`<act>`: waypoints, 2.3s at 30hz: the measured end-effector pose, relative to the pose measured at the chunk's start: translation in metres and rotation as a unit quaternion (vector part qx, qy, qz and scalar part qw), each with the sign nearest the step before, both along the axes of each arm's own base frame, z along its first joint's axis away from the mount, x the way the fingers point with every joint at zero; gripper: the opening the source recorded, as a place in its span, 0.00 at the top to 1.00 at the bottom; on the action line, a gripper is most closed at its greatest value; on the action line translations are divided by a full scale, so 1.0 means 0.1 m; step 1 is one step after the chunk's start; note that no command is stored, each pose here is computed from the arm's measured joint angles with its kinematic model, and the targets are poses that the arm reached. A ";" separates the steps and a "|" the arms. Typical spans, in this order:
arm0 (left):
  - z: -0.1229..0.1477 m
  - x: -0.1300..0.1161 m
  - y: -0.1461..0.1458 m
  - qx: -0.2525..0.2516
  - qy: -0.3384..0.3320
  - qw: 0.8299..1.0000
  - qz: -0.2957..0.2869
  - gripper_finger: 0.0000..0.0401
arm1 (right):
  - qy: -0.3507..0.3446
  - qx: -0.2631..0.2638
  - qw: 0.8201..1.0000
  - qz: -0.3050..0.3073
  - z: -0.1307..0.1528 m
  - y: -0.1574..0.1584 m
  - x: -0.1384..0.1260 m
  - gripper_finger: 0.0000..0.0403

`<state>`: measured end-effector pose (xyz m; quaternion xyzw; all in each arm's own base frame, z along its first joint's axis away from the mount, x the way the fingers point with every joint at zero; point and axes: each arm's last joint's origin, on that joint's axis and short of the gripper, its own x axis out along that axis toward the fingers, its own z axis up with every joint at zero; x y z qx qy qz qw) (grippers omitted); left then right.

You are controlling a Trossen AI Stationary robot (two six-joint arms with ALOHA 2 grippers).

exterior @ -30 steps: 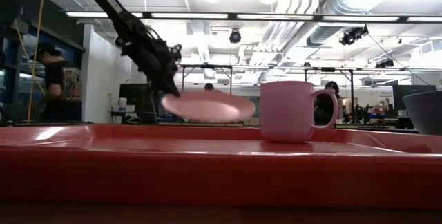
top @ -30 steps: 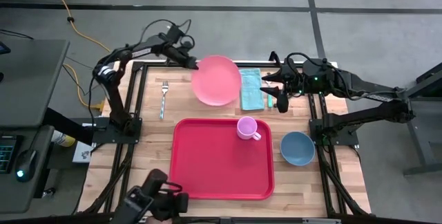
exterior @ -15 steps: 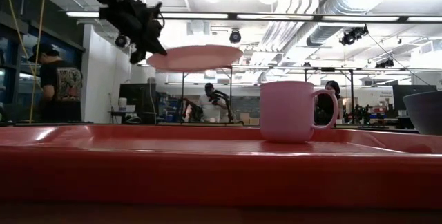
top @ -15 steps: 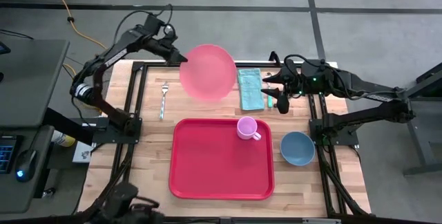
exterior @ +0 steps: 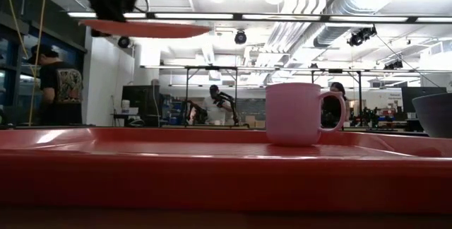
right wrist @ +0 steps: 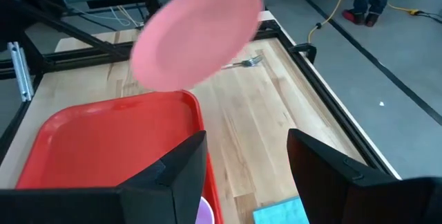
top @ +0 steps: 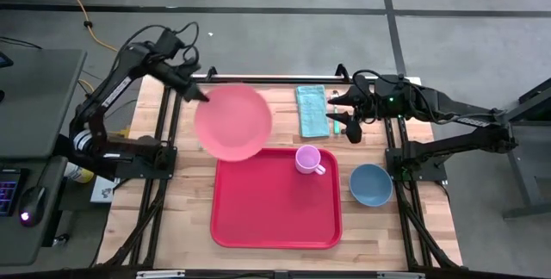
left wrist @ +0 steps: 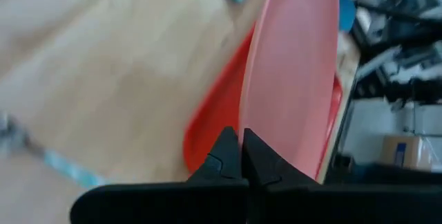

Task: Set up tray
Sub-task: Put the pink plate on the red serving tray below the pink mug

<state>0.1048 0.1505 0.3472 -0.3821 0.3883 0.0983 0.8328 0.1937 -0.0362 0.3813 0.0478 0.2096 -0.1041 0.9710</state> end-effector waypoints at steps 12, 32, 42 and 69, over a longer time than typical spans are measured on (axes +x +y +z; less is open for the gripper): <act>-0.02 -0.25 -0.47 -0.024 0.080 0.996 0.019 0.96 | 0.001 -0.014 1.000 0.008 0.00 0.00 0.00 0.55; -1.19 0.48 -1.12 -0.136 0.026 0.990 -0.006 0.96 | 0.003 -0.017 1.000 0.014 0.00 0.00 0.00 0.55; -1.61 0.82 -1.44 -0.164 0.029 0.986 0.006 0.96 | 0.005 -0.018 1.000 0.015 0.00 0.00 0.00 0.55; -2.19 2.10 -1.69 -0.202 -0.020 0.977 -0.061 0.96 | 0.008 -0.028 0.999 0.023 0.00 0.01 0.00 0.55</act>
